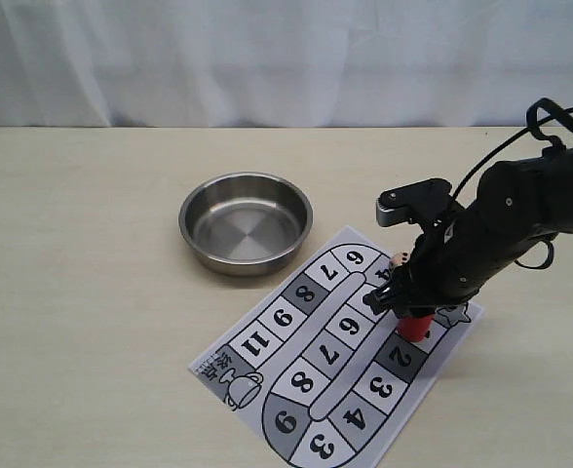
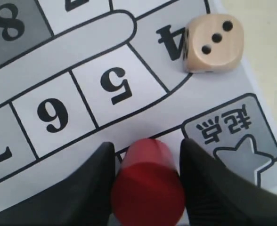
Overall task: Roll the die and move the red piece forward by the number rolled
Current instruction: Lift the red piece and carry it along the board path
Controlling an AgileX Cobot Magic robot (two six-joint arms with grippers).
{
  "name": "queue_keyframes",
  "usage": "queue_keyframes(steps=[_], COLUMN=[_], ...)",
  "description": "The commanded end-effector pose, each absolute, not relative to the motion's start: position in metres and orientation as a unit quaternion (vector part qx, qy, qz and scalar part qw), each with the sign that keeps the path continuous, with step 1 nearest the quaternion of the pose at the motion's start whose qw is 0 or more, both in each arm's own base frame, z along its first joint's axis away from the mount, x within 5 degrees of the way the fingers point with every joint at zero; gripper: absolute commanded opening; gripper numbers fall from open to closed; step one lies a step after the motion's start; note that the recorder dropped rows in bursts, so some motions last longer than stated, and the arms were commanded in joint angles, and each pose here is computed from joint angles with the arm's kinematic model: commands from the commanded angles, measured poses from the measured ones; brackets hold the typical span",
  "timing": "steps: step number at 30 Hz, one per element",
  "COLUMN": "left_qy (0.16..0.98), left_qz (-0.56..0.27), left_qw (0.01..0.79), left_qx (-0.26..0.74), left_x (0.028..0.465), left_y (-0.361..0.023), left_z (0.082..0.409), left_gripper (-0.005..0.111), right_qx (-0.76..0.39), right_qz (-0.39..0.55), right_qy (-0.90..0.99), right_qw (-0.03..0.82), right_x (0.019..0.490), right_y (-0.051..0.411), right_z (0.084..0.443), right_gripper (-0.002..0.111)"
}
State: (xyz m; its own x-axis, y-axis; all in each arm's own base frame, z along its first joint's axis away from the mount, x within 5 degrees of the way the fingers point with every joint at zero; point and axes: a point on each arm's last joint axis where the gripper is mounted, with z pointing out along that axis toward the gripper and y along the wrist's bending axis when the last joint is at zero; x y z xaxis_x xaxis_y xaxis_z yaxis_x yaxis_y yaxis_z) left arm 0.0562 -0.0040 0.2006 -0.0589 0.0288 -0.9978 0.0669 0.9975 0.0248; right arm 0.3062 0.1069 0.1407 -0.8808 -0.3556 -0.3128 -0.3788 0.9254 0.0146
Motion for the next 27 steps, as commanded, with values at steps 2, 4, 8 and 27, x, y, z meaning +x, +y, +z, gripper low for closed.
queue_keyframes(steps=[2, 4, 8, 27], left_qy=[0.726, 0.726, 0.726, 0.726], left_qz=[-0.017, -0.017, -0.017, -0.017], left_qw=[0.687, 0.687, 0.687, 0.687], left_qx=[0.031, 0.031, 0.031, 0.031], left_x=[0.056, 0.056, 0.056, 0.056], left_y=[-0.004, -0.004, -0.004, -0.004], left_z=[0.200, 0.200, 0.200, 0.200], left_gripper=[0.000, 0.000, 0.000, 0.000], right_qx=[-0.191, -0.191, -0.190, -0.185], right_qz=[0.036, 0.037, 0.041, 0.055], right_qy=[0.967, 0.965, 0.960, 0.945], right_qw=[0.163, 0.177, 0.203, 0.266], right_x=[0.305, 0.305, 0.303, 0.287], right_y=[0.105, 0.105, 0.104, 0.101], right_z=[0.147, 0.156, 0.173, 0.224], right_gripper=[0.004, 0.004, 0.004, 0.004])
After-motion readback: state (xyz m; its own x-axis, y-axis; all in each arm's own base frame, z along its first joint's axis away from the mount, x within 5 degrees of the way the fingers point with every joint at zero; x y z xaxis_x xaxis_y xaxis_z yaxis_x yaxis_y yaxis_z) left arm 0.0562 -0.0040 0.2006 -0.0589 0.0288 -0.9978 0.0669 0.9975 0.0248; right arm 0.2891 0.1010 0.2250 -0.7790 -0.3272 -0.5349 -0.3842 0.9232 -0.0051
